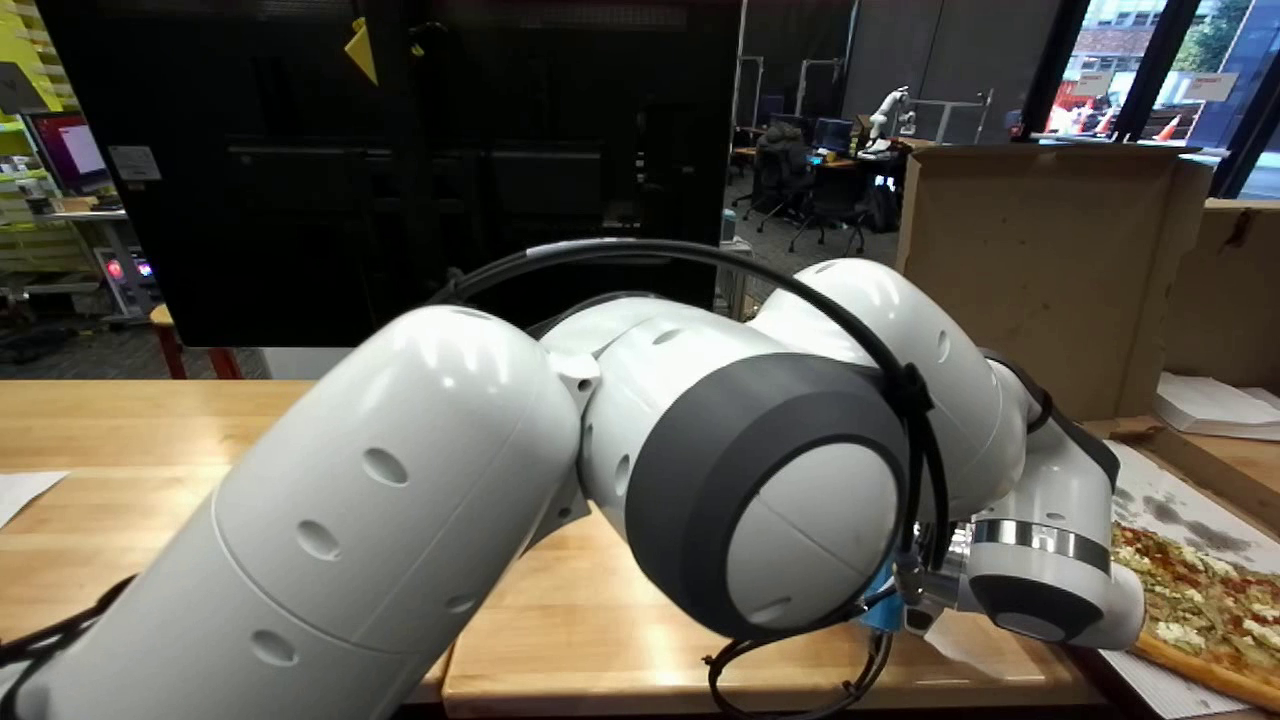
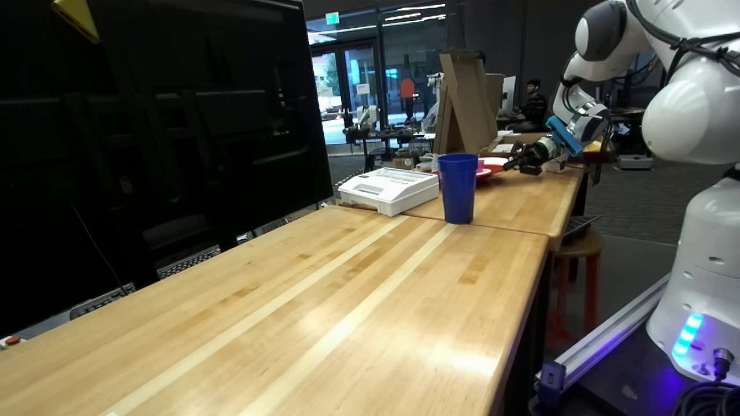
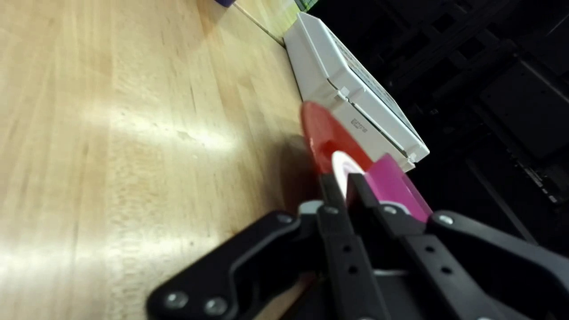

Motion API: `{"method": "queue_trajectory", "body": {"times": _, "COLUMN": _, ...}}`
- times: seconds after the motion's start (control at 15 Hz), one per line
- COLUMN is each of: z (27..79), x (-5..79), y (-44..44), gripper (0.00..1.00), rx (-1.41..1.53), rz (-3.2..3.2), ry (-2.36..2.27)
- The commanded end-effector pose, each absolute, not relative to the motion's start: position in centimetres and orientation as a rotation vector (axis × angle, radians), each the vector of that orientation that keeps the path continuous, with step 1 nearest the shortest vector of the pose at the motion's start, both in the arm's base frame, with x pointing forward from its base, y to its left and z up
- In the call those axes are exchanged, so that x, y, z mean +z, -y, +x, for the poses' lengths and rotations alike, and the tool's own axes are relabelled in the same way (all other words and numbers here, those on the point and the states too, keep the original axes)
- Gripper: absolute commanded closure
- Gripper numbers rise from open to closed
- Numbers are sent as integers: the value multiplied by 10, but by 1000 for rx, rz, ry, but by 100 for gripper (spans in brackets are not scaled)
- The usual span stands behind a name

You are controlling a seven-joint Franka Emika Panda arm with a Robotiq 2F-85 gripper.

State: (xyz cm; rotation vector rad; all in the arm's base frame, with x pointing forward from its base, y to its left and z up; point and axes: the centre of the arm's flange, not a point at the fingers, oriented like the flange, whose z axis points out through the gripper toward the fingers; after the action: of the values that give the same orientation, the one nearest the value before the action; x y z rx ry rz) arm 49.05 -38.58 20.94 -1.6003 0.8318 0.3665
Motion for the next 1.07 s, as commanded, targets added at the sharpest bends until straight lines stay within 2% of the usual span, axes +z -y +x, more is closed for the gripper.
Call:
{"method": "queue_trajectory", "body": {"times": 0.0, "z": 492, "x": 135, "y": 375, "gripper": 60, "rx": 470, "rz": -1556, "ry": -844}}
{"method": "queue_trajectory", "body": {"times": 0.13, "z": 493, "x": 135, "y": 375, "gripper": 46, "rx": 489, "rz": -1559, "ry": -851}}
{"method": "queue_trajectory", "body": {"times": 0.2, "z": 494, "x": 135, "y": 374, "gripper": 47, "rx": 497, "rz": -1559, "ry": -856}}
{"method": "queue_trajectory", "body": {"times": 0.27, "z": 494, "x": 135, "y": 374, "gripper": 43, "rx": 502, "rz": -1558, "ry": -858}}
{"method": "queue_trajectory", "body": {"times": 0.4, "z": 496, "x": 135, "y": 374, "gripper": 26, "rx": 507, "rz": -1558, "ry": -862}}
{"method": "queue_trajectory", "body": {"times": 0.6, "z": 494, "x": 135, "y": 375, "gripper": 12, "rx": 485, "rz": -1550, "ry": -865}}
{"method": "queue_trajectory", "body": {"times": 0.73, "z": 490, "x": 135, "y": 373, "gripper": 9, "rx": 455, "rz": -1545, "ry": -857}}
{"method": "queue_trajectory", "body": {"times": 0.8, "z": 486, "x": 137, "y": 373, "gripper": 0, "rx": 429, "rz": -1541, "ry": -848}}
{"method": "queue_trajectory", "body": {"times": 1.0, "z": 474, "x": 169, "y": 381, "gripper": 0, "rx": 326, "rz": -1498, "ry": -842}}
